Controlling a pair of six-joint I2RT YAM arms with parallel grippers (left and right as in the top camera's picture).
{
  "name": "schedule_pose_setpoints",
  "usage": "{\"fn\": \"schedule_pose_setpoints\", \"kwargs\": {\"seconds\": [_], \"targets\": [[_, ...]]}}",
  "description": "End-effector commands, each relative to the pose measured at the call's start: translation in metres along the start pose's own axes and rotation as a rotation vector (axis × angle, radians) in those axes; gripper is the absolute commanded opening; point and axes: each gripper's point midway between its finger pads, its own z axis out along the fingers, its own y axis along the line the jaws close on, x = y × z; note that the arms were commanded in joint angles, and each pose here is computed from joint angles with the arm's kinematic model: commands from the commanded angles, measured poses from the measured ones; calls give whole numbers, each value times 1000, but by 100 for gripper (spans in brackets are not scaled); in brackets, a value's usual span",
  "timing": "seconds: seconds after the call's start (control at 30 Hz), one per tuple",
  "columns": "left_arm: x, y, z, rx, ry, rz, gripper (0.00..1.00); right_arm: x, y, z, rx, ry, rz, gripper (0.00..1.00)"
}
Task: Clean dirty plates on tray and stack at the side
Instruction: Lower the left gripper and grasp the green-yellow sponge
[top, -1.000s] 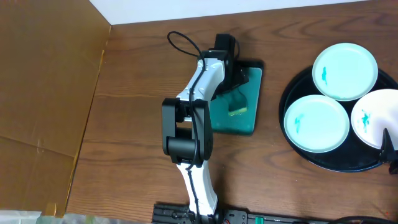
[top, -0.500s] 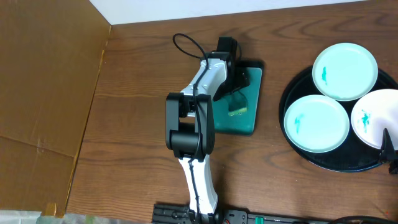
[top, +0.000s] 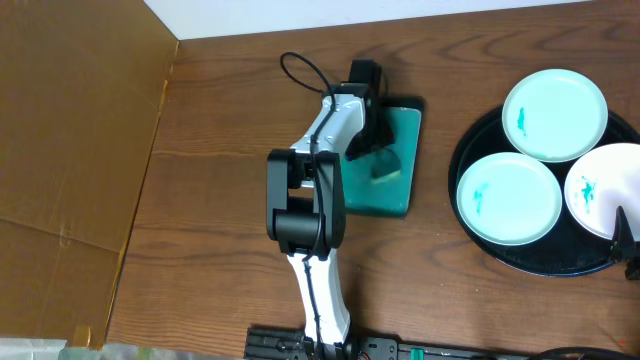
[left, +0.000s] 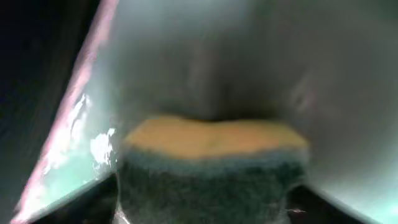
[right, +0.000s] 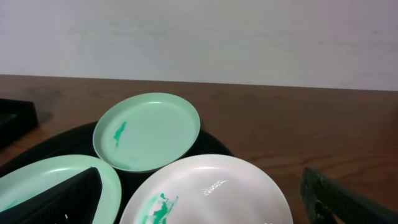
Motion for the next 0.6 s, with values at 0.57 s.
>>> {"fn": "schedule_pose_setpoints", "kwargs": {"seconds": [0.57], "targets": [[58, -4, -19, 79, 278, 11, 69, 1, -4, 0, 19, 1, 16, 99]]}}
